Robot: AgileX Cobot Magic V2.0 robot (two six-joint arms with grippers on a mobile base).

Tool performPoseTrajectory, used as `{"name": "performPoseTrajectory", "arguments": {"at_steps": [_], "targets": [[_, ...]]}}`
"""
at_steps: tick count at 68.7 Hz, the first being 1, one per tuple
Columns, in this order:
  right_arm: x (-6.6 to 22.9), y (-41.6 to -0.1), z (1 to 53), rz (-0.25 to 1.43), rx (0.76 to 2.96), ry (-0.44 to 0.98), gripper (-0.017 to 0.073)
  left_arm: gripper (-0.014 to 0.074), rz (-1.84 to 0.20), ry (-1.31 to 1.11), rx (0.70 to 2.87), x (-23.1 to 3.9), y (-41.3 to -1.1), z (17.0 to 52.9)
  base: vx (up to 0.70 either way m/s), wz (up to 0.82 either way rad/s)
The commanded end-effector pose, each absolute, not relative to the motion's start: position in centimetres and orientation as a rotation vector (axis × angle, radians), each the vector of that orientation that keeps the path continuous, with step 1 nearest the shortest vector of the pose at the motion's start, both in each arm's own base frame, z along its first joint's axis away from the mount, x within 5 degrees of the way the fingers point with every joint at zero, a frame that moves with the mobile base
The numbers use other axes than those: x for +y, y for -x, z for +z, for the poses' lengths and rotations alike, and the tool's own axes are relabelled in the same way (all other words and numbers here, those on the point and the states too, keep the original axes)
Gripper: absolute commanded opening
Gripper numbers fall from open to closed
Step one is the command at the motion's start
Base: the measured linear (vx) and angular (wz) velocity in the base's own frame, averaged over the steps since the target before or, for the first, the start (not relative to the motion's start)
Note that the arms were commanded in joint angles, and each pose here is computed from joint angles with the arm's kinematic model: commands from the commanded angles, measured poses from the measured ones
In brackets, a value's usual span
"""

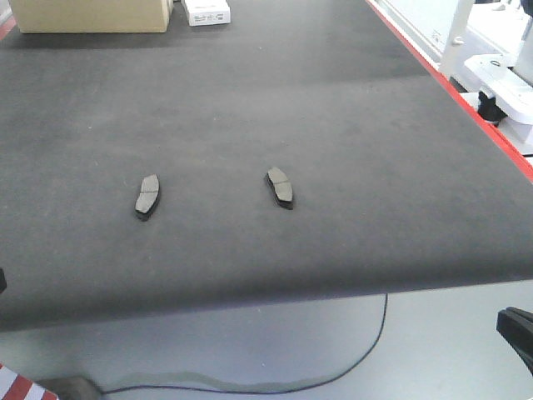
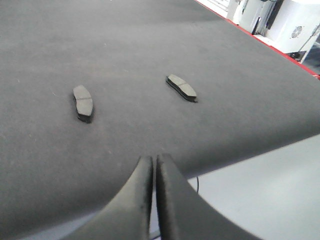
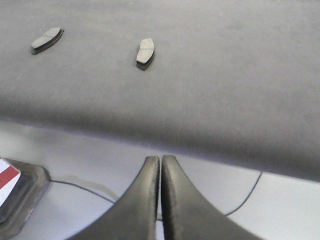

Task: Move and align brake pads A on conveyor
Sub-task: 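Back the base away from the conveyor and turn toward the hall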

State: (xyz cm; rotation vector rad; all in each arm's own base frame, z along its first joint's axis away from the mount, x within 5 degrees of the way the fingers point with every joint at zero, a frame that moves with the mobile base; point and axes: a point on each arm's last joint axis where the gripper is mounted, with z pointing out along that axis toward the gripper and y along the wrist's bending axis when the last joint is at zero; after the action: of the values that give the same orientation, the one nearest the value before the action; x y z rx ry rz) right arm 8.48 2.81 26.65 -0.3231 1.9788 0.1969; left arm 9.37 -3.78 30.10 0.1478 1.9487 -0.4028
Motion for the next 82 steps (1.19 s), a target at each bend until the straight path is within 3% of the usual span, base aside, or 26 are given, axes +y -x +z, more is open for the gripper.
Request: {"name": "performPoseTrajectory", "arguments": {"at_steps": [1, 82], "targets": [[2.93, -8.82, 28.03, 0.198, 1.892, 0.324, -0.0010, -0.0006, -0.433, -0.142, 1.855, -3.93, -9.56, 31.61, -0.18, -0.05], [2.93, -8.83, 28.04, 0.199, 1.890, 0.324, -0.0010, -0.0006, -0.433, -0.142, 1.855, -3.93, -9.56, 31.61, -0.22, -0.19]]}}
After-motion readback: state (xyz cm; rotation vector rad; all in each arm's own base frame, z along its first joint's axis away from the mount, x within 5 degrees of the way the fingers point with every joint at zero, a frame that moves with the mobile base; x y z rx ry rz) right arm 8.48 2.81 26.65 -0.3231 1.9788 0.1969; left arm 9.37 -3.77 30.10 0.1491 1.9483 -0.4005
